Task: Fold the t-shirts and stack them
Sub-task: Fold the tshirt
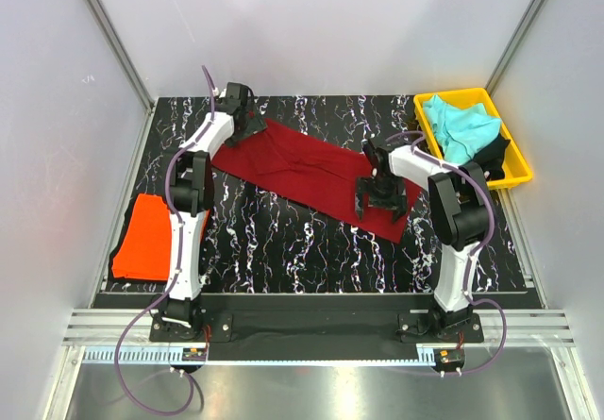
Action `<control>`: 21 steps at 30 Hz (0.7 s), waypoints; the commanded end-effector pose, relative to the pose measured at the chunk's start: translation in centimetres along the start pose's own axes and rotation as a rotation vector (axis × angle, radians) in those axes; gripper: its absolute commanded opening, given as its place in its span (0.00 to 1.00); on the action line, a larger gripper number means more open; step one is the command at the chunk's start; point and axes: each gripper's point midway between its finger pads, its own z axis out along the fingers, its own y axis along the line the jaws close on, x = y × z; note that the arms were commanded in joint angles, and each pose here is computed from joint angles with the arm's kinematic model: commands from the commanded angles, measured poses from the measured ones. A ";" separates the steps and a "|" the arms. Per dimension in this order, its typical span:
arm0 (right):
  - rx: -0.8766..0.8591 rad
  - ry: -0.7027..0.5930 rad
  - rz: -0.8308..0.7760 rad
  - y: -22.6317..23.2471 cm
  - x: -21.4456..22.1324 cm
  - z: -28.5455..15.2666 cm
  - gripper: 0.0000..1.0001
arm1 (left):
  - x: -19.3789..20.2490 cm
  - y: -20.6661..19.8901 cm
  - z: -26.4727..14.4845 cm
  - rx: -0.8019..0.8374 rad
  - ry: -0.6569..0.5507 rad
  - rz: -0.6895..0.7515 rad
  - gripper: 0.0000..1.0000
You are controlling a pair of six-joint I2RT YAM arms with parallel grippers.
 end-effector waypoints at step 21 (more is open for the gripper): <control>-0.296 0.015 -0.061 17.9 13.8 -2.3 1.00 | -1.0 -7.4 -0.7 0.390 -0.061 0.054 0.99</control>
